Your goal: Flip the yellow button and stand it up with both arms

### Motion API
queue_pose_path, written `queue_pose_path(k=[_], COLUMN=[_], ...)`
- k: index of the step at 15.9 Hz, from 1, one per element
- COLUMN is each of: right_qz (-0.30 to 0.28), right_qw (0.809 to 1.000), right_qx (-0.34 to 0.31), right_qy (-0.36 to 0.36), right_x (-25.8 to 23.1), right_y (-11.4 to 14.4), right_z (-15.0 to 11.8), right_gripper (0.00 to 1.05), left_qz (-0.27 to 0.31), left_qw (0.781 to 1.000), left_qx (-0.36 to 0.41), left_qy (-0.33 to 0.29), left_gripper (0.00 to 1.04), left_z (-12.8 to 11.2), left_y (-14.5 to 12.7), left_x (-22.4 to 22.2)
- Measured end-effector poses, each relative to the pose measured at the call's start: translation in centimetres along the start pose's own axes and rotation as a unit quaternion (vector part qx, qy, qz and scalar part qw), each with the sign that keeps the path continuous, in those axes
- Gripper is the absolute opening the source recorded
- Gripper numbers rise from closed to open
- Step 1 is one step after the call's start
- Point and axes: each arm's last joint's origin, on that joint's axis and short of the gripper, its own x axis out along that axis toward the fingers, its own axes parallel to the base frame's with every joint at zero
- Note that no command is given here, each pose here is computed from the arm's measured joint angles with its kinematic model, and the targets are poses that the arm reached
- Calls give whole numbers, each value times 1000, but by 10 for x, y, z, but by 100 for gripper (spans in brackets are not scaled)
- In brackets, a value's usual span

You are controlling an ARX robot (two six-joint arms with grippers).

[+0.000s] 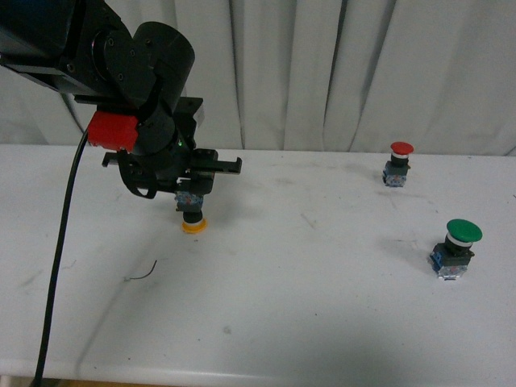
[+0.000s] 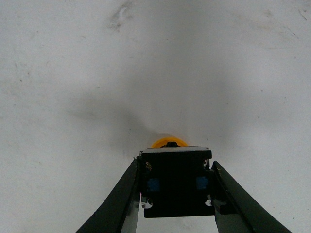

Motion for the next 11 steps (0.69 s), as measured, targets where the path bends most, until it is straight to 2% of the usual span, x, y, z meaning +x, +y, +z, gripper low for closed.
queue_pose_path(k=[2,4,7,9,11], right_qz=[0,0,0,0,0], right_qw=[1000,1000,1000,1000,1000], right_qx=[0,0,0,0,0], right_qy=[0,0,0,0,0], right_x=[0,0,0,0,0], right_y=[0,0,0,0,0], right_z=[0,0,0,0,0], right_gripper=[98,98,98,98,98], left_qz=[-9,-26,-67,-89,-82], left_qw=[1000,999,987,976,972], left_qx=[2,13,42,57,64], left_qy=[-9,-35,-139,-189,-209], left_gripper=[36,36,35,35,35], left_z=[-3,-3,3,-16,-44], left_y=[-3,-9,-26,-34,-34], left_x=[-6,-30,-111,-162,-194])
